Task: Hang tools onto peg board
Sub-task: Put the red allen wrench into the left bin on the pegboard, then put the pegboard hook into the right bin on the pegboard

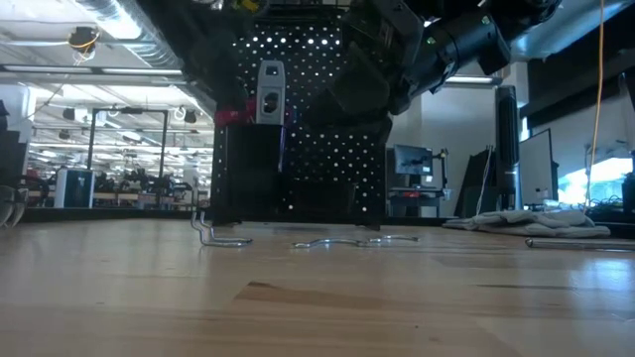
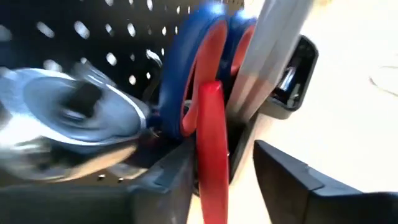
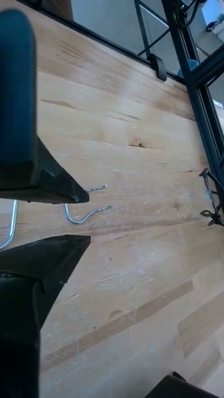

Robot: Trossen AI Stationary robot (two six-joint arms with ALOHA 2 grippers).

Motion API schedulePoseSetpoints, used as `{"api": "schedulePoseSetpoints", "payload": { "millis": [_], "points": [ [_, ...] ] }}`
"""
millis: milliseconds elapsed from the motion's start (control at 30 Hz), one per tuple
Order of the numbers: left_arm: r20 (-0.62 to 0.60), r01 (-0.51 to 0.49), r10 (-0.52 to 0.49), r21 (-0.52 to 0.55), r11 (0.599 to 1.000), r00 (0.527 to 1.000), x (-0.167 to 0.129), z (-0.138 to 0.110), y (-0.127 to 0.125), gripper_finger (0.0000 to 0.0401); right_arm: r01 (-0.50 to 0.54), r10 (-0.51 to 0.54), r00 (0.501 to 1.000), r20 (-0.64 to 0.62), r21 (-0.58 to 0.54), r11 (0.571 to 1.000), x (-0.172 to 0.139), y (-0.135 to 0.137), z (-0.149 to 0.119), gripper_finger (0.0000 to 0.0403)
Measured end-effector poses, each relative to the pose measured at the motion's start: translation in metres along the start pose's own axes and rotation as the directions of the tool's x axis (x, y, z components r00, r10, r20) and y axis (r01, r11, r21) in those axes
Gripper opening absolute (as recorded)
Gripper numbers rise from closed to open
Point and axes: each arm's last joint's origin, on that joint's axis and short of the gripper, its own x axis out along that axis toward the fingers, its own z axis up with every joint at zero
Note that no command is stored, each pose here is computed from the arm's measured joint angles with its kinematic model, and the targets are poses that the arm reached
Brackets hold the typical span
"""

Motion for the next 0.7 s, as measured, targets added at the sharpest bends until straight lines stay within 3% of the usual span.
{"api": "schedulePoseSetpoints", "payload": {
  "millis": [167, 400, 567, 700],
  "points": [
    [-0.026, 0.023, -0.024, -0.01, 1.0, 0.999, -0.03, 0.009, 0.006, 0.0186, 0.0, 0.0, 1.0, 0.0, 0.0, 1.0, 0.0, 0.0, 0.0, 0.0095],
    [-0.104, 0.101, -0.109, -0.08, 0.992, 0.989, -0.068, -0.001, 0.002, 0.0193, -0.001, 0.001, 1.0, 0.0, 0.0, 1.0, 0.0, 0.0, 0.0, 0.0095],
    [-0.198, 0.163, -0.191, -0.15, 0.975, 0.961, -0.079, -0.024, -0.023, 0.0194, 0.0, 0.0, 1.0, -0.003, 0.0, 1.0, 0.0, 0.0, 0.0, 0.0095],
    [-0.203, 0.235, -0.268, -0.173, 0.957, 0.942, -0.079, -0.048, -0.053, 0.0194, 0.002, -0.002, 1.0, -0.01, 0.0, 1.0, 0.0, 0.0, -0.001, 0.0095]
  ]
}}
